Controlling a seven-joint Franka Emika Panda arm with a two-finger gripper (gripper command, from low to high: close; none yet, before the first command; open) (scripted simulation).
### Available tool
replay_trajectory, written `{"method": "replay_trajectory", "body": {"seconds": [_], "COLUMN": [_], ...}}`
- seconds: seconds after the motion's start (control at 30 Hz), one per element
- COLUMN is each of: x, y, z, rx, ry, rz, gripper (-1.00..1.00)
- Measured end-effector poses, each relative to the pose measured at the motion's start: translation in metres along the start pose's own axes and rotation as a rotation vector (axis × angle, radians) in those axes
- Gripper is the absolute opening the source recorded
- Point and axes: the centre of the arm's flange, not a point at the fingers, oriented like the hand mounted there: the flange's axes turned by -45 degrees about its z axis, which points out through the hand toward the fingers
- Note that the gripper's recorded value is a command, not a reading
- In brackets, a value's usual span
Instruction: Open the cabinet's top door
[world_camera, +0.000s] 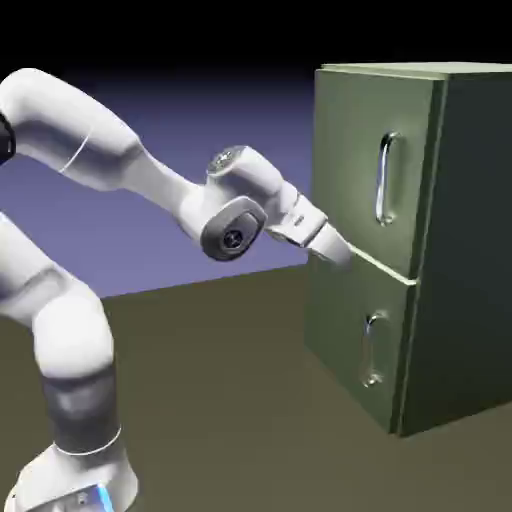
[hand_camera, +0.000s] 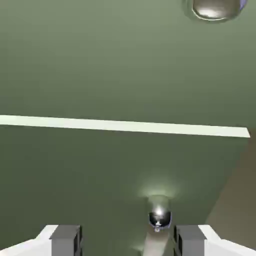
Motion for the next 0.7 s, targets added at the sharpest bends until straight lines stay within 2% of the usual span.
{"method": "replay_trajectory", "body": {"seconds": [0.7], "x": [0.038], "y": [-0.034], "z": [-0.055], "rx": [-0.017], "ry": [0.191], "rz": [-0.062], "gripper": [0.0]}}
